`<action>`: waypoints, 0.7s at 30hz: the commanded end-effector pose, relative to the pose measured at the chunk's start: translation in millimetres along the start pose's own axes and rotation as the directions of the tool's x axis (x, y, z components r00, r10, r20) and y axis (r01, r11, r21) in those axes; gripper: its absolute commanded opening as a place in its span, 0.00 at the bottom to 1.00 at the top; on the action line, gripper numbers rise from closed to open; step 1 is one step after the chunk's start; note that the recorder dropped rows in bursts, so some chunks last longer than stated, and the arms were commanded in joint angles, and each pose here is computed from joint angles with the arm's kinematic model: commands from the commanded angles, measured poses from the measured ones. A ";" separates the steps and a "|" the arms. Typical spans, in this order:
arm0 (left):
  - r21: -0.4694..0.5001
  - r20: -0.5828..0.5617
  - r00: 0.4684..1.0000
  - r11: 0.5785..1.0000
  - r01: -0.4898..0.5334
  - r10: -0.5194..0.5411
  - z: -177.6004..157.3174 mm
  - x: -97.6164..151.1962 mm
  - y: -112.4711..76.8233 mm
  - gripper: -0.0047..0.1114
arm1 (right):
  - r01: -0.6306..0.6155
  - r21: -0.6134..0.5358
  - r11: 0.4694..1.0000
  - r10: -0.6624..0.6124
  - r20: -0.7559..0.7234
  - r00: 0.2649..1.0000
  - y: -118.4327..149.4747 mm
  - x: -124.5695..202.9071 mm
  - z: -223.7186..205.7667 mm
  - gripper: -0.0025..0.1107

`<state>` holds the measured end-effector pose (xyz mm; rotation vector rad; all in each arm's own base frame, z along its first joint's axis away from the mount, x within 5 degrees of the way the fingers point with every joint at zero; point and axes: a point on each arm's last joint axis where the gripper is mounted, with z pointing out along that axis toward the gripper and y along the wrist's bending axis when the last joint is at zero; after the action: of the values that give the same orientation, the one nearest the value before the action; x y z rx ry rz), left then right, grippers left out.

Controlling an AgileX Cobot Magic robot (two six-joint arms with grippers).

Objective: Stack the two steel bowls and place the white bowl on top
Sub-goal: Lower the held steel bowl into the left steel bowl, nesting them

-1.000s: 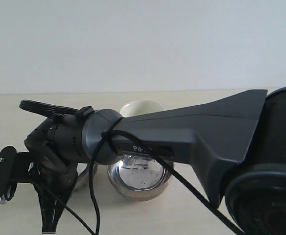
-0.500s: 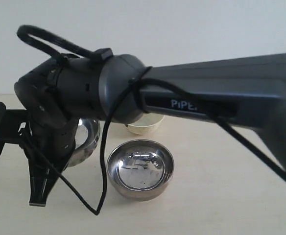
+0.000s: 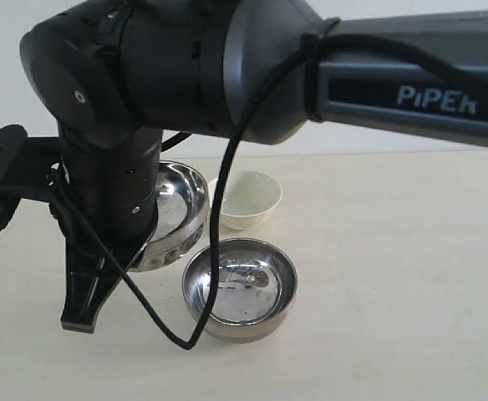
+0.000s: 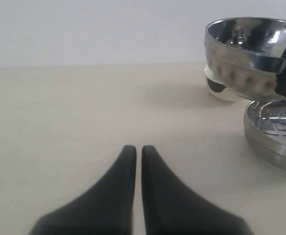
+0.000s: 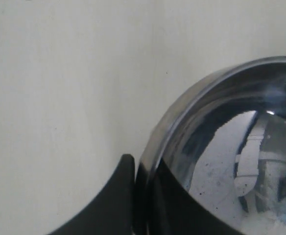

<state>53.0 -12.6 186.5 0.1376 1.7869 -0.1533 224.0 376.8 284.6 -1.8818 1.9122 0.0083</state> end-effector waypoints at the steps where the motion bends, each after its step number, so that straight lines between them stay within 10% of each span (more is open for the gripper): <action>1: -0.003 0.000 1.000 1.000 0.006 -0.006 0.2 0.9 0.2 0.07 | -0.015 0.005 1.000 0.015 0.004 1.000 -1.8 1.2 -7.8 0.02; 21: -0.003 0.000 1.000 1.000 0.006 -0.006 0.2 0.9 0.2 0.07 | -0.183 -0.046 0.982 0.184 0.023 0.983 -18.6 76.5 -40.0 0.02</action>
<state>53.0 -12.6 186.5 0.1376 1.7869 -0.1533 232.9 299.2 299.7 -1.7315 2.0902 0.1293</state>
